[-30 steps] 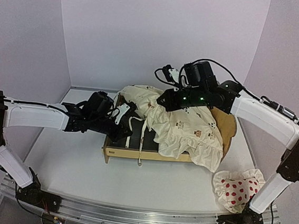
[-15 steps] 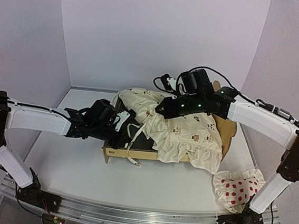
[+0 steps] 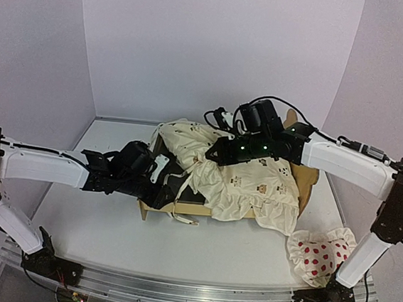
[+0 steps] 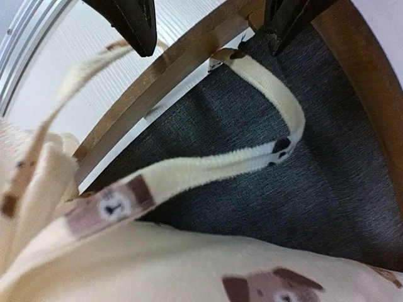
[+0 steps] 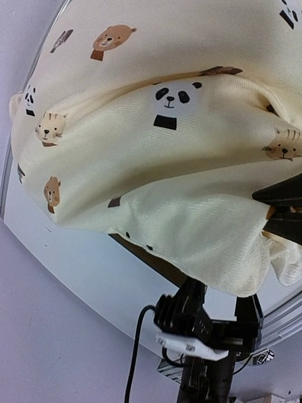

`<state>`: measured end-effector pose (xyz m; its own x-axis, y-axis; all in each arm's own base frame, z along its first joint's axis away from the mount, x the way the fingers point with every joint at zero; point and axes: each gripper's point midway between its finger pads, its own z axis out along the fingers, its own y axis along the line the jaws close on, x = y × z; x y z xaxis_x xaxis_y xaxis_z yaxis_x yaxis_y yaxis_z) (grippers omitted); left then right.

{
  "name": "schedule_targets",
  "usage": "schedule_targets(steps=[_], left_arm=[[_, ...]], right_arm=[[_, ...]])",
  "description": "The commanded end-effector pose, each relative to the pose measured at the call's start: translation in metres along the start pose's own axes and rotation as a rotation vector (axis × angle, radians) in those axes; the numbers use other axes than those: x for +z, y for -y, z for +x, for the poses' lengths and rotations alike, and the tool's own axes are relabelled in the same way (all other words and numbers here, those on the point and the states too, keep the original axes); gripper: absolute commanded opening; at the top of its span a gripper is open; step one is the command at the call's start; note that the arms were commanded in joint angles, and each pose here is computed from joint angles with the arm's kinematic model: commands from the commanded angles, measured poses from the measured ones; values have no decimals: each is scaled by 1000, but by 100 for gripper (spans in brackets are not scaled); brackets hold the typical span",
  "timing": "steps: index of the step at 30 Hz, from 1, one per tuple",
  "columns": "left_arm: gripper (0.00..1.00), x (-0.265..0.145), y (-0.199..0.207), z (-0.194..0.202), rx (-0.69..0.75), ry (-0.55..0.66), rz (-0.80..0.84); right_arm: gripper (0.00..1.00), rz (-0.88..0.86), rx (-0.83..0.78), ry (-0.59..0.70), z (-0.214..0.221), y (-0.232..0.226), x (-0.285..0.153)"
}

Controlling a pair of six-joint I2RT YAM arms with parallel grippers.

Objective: Set up the pet bed

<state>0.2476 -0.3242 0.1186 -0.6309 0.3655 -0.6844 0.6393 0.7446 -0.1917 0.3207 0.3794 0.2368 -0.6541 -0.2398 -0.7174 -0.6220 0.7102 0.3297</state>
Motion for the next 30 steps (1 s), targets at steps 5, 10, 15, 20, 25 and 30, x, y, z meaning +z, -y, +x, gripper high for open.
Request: schedule_targets(steps=[5,10,15,20,25,30], left_arm=[[60,-52,9,-3,-123,47,-54],[58,-62,22,27,-171,-9,-41],[55,-54,31,60,-211,-73,-38],[55,-42,32,81,-231,-106,-54],[49,-32,26,85,-249,-69,-74],[44,-17,26,81,-275,16,-51]], right_arm=[[0,43,6,-34,10,13,24],[0,26,8,-83,23,12,42],[0,-3,2,-99,24,7,45],[0,27,-58,-124,22,8,27],[0,41,-95,-167,32,10,7],[0,-11,-63,-235,46,3,17]])
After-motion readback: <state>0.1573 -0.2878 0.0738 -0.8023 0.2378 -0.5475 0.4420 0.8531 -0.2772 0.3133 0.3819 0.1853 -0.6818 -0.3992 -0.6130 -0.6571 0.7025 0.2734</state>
